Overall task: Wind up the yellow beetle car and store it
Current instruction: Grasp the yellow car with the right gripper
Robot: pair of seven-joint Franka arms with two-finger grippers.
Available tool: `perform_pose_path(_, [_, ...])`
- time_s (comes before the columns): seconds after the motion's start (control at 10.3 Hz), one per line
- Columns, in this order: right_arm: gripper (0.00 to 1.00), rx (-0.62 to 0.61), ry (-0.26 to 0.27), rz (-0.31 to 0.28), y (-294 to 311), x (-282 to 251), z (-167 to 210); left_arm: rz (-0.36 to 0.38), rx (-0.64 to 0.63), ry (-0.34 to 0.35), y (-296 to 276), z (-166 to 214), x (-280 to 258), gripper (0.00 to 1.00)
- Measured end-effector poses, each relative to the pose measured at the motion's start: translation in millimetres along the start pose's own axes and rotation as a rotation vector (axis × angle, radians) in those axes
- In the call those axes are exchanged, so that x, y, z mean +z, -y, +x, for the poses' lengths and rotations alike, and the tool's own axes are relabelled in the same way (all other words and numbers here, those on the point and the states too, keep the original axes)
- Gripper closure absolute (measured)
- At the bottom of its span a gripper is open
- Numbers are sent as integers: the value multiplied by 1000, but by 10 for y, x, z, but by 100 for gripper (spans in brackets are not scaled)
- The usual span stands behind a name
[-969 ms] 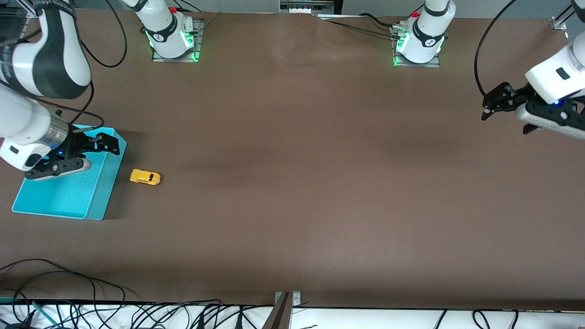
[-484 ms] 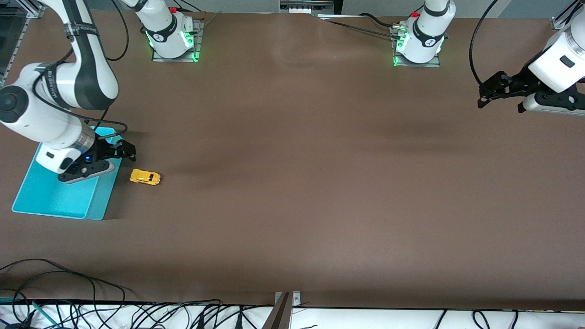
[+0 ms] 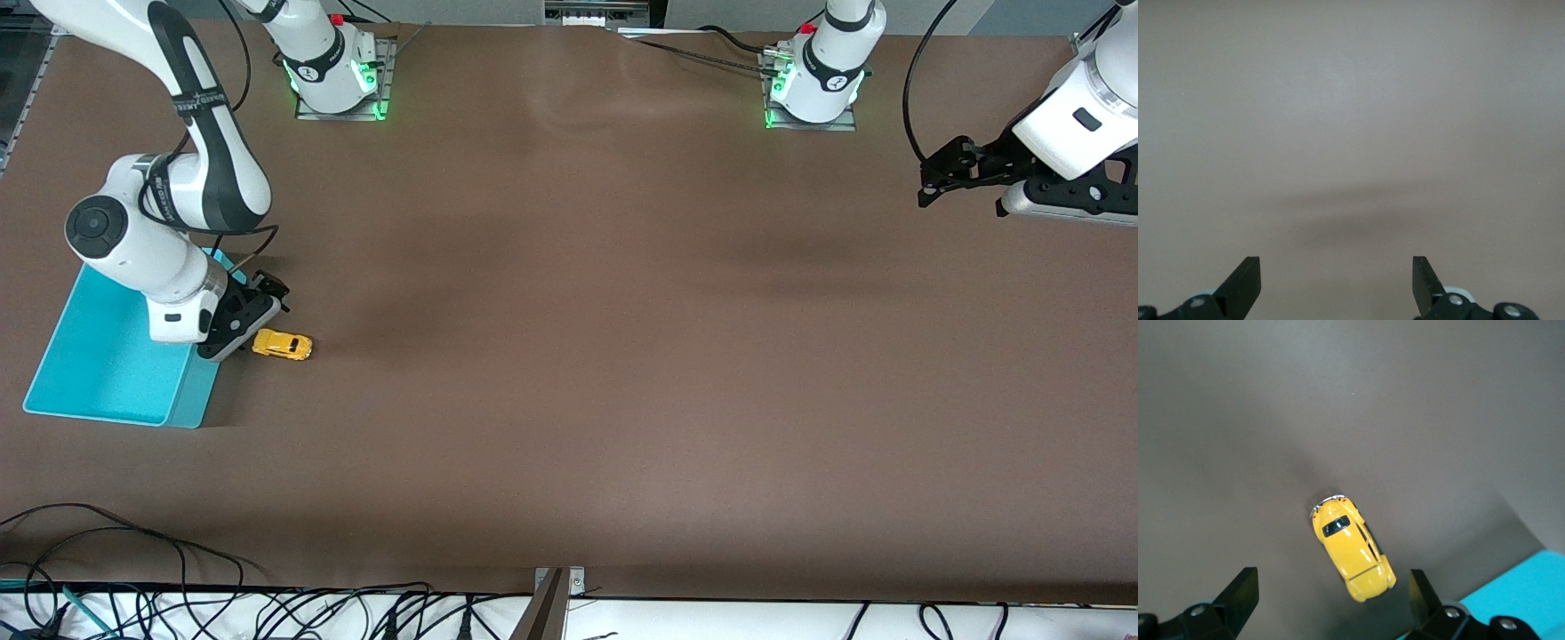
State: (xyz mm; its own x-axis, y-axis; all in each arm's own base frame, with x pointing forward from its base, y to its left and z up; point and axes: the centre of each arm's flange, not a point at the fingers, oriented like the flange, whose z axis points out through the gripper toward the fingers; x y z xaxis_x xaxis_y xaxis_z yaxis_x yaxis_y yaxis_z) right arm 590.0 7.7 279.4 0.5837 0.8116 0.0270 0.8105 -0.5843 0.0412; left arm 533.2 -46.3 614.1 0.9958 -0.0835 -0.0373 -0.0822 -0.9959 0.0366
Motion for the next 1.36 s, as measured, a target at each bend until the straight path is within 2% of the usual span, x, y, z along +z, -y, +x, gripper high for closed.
perform_pose_path(0.48, [0,-328,-22,-48,-52,386,21,-2,-9,43,52,-43,36,0])
perform_pose_path(1.16, [1,-380,-12,-39,-72,788,-80,-2,-33,50,60,-50,39,0])
perform_pose_path(1.36, [14,-387,-12,-40,-66,841,-84,-2,-36,50,74,-50,39,0])
